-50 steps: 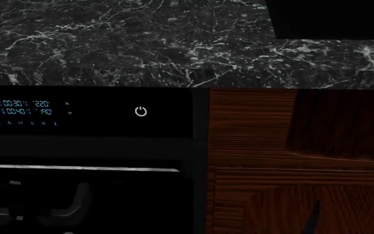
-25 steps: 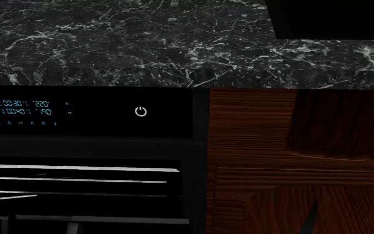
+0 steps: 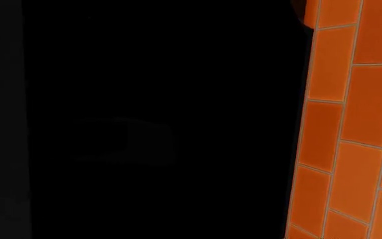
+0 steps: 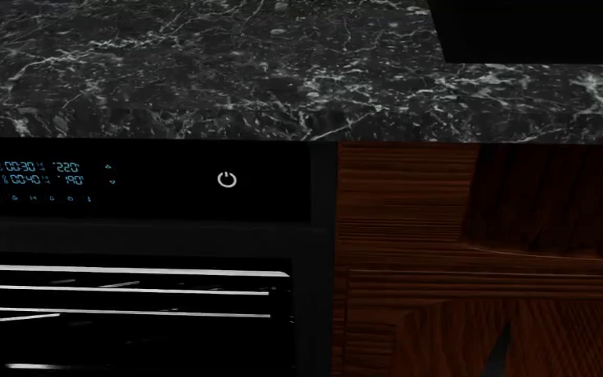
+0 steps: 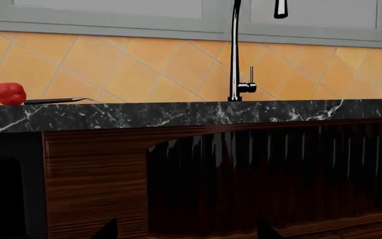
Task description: Open the dishwasher door
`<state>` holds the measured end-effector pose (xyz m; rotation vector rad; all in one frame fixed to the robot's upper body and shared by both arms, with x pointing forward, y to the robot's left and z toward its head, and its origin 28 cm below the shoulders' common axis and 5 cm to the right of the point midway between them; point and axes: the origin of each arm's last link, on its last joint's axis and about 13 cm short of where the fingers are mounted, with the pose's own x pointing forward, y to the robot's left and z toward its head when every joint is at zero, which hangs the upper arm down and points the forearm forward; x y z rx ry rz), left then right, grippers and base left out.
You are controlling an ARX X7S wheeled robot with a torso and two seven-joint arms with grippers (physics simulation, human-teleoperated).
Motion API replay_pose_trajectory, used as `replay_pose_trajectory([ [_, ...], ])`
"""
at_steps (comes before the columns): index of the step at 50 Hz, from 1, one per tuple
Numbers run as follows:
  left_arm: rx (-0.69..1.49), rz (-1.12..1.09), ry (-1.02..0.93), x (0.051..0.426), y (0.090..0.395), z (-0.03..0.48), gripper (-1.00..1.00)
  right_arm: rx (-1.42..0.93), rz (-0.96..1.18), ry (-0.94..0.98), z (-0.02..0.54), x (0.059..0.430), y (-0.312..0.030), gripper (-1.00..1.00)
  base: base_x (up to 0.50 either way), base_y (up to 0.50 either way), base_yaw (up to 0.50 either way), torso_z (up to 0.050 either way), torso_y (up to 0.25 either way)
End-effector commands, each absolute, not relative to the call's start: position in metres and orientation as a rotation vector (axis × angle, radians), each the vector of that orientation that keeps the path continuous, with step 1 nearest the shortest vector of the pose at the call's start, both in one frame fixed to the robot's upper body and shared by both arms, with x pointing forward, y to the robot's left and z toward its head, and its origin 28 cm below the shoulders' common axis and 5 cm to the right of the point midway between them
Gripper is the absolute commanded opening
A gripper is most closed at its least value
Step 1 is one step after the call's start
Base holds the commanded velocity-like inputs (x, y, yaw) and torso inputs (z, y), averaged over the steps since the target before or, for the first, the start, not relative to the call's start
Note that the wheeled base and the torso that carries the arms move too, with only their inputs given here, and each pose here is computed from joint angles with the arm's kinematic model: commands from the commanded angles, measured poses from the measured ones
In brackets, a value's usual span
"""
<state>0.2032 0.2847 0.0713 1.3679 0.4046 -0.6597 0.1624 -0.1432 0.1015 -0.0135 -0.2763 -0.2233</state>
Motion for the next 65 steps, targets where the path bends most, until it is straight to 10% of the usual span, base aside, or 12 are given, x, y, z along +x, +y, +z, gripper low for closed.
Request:
replay_pose_trajectory([
  [1, 1.446, -0.557, 0.396, 0.194, 0.301, 0.077, -1.0, -0.013, -0.223, -0.277, 0.102, 0.162, -0.143, 1.0, 0.0, 0.0, 0.0, 0.0, 0.01],
  [65, 1.291, -0.653, 0.603, 0.095, 0.315, 0.076, -1.0, -0.016, -0.213, -0.281, 0.104, 0.167, -0.142, 1.0, -0.01, 0.01, 0.01, 0.006, 0.005],
])
